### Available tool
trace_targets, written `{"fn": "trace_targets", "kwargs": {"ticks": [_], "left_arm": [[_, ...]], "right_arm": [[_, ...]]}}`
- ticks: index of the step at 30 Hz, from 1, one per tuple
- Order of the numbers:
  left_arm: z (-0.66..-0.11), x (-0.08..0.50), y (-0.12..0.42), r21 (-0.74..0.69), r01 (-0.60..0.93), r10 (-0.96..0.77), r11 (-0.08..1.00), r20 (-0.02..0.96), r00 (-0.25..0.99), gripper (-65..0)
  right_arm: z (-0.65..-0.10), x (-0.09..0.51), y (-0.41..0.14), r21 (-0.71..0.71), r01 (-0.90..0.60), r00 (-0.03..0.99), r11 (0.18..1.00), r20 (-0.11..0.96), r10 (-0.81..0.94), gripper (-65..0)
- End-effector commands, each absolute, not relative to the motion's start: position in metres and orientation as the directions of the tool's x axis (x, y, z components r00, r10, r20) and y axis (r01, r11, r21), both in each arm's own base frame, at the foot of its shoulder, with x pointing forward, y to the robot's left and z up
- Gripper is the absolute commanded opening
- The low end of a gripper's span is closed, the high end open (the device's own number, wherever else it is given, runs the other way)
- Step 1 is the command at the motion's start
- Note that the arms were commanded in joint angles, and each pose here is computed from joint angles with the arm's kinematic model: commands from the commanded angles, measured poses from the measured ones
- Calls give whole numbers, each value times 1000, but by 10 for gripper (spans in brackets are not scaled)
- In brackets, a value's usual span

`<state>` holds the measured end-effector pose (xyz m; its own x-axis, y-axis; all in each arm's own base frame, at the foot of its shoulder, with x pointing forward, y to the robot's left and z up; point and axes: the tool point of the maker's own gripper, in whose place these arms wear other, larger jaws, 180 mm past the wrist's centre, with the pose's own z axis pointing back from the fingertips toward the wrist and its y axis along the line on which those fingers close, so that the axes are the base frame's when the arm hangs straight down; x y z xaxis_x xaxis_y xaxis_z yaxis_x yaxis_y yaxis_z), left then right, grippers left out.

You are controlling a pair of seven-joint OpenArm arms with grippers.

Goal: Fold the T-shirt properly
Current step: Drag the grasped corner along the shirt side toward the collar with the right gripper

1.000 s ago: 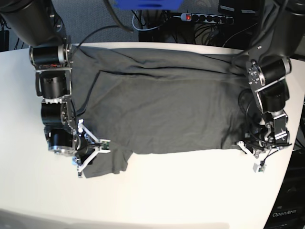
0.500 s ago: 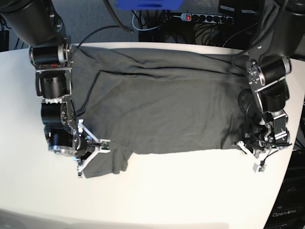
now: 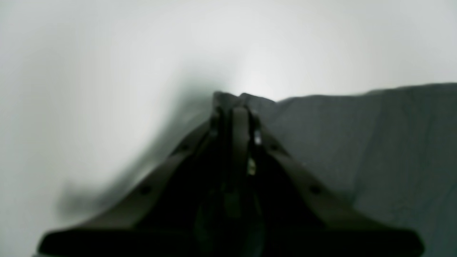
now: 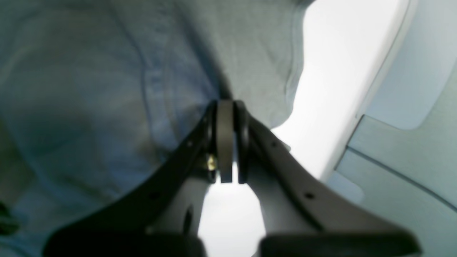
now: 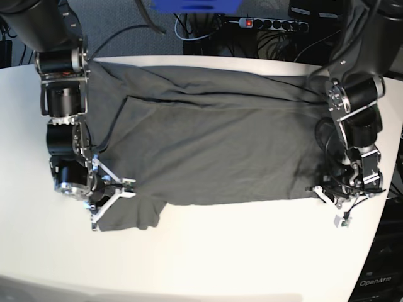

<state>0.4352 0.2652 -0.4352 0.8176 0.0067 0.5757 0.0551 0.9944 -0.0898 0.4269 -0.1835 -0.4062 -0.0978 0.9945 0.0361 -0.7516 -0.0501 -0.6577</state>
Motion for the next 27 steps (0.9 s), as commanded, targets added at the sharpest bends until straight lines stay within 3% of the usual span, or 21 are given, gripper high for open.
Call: {"fn": "trace_targets", "kwargs": {"ticks": [1, 27], "left_arm": [[-447, 421, 261, -84, 77, -24, 993, 506, 862, -631], [-445, 421, 264, -80, 82, -30, 993, 508, 861, -631]], "right_arm": [[-381, 442, -196, -712, -701, -76, -42, 17, 997, -647], [-387, 375, -258, -734, -677, 129, 45, -58, 990, -647]]}}
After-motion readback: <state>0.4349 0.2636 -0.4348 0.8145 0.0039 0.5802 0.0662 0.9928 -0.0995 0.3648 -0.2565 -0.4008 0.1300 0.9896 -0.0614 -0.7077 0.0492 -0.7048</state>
